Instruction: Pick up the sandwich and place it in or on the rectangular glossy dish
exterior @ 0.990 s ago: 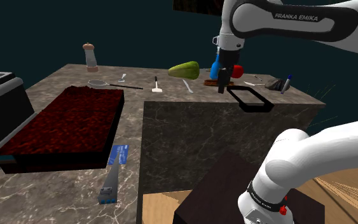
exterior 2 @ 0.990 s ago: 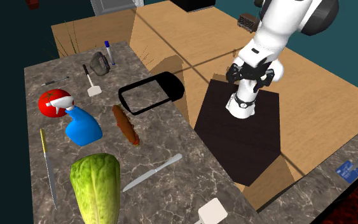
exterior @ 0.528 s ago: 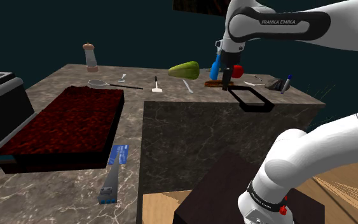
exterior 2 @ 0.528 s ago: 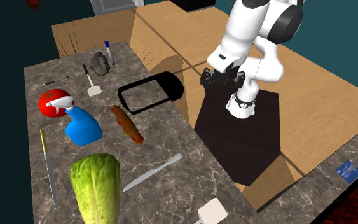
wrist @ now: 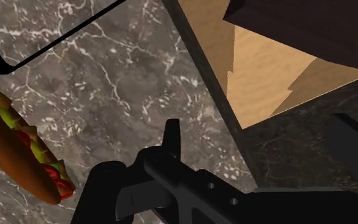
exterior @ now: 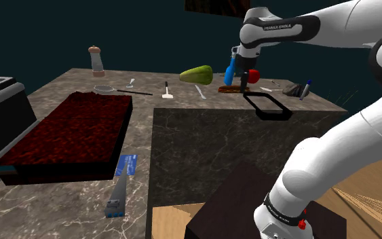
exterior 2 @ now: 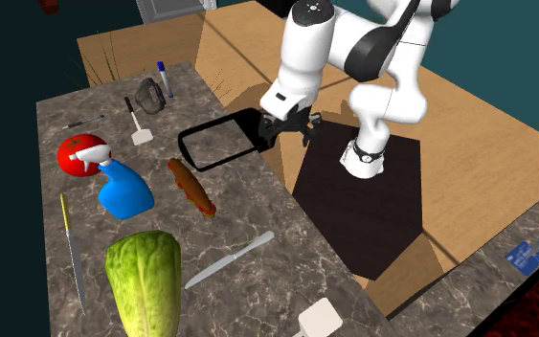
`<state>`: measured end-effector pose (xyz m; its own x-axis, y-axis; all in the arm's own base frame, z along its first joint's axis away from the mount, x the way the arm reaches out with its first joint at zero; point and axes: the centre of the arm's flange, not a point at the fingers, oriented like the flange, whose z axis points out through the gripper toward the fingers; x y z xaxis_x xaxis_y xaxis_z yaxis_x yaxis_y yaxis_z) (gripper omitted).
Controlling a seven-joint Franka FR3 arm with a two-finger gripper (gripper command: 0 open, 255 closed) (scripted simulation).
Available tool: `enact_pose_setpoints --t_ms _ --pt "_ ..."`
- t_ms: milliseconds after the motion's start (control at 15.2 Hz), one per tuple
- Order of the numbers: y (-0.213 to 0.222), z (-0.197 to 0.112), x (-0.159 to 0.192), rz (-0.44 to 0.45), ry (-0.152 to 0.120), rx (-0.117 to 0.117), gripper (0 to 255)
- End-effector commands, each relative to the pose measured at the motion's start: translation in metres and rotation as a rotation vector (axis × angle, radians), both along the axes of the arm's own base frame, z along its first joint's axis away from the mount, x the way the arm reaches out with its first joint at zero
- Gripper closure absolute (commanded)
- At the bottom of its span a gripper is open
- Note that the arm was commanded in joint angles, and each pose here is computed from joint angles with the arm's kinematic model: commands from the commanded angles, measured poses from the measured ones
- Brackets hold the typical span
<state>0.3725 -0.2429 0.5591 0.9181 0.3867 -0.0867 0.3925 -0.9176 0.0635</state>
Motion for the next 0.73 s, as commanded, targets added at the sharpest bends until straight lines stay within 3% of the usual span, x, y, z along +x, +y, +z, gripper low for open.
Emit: enact_pose_setpoints --t_ms 0,660 --pt "-0.024 -0.006 0.012 0.029 0.002 0.002 0" --pt "-0.138 -0.037 0.074 0.161 0.013 0.021 0"
